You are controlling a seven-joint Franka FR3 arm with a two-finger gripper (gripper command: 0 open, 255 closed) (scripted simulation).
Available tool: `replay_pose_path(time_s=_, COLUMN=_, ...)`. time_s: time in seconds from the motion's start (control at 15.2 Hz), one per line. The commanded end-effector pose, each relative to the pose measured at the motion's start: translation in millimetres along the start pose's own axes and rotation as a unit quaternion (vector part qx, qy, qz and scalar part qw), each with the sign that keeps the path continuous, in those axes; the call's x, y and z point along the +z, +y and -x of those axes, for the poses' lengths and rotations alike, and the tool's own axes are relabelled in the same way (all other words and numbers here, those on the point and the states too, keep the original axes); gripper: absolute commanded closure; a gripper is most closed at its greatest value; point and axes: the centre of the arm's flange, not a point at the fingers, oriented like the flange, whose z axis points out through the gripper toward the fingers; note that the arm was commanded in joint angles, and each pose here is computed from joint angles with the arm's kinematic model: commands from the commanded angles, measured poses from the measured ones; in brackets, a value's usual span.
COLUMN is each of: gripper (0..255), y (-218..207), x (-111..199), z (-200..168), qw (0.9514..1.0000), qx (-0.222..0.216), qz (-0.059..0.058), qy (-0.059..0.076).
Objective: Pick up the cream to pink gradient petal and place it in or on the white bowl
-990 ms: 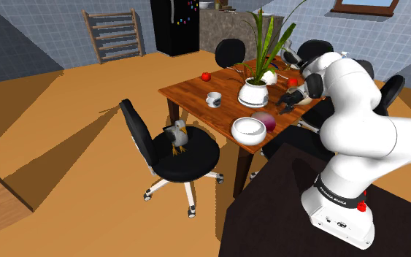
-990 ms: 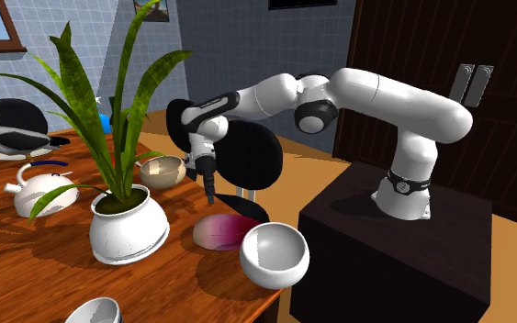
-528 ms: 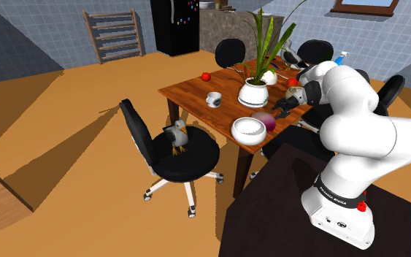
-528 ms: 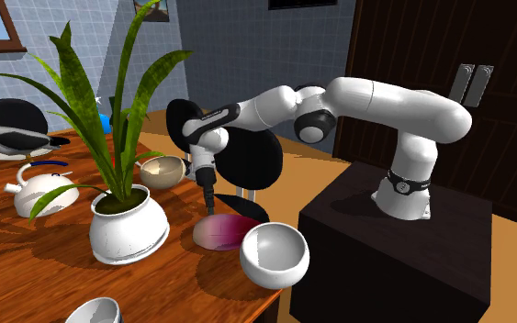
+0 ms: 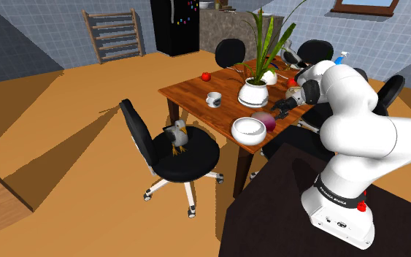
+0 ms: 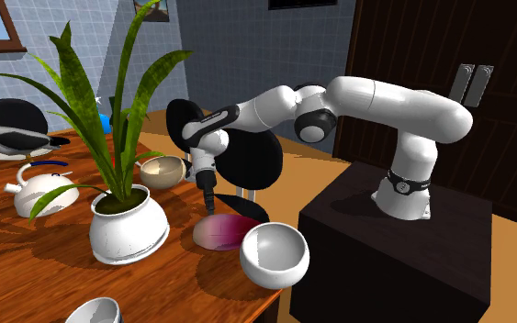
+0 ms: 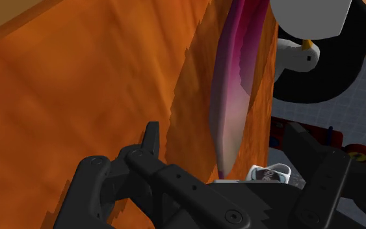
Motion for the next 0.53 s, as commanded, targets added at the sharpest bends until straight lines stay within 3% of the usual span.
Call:
replay_pose_path(time_s=0.0, gripper=0, y=0.3, x=2.1, z=0.0, qw=1.0, qx=0.0, qz=-0.001, qy=-0.001)
replay_pose_path(time_s=0.07, gripper=255, y=0.6, x=2.2, z=0.0, qw=1.0, qx=0.0, qz=-0.001, qy=-0.001)
replay_pose_path(time_s=0.46, gripper=255, y=0.6, x=2.9, z=0.5, qw=1.0, qx=0.0, qz=-0.001, qy=-0.001)
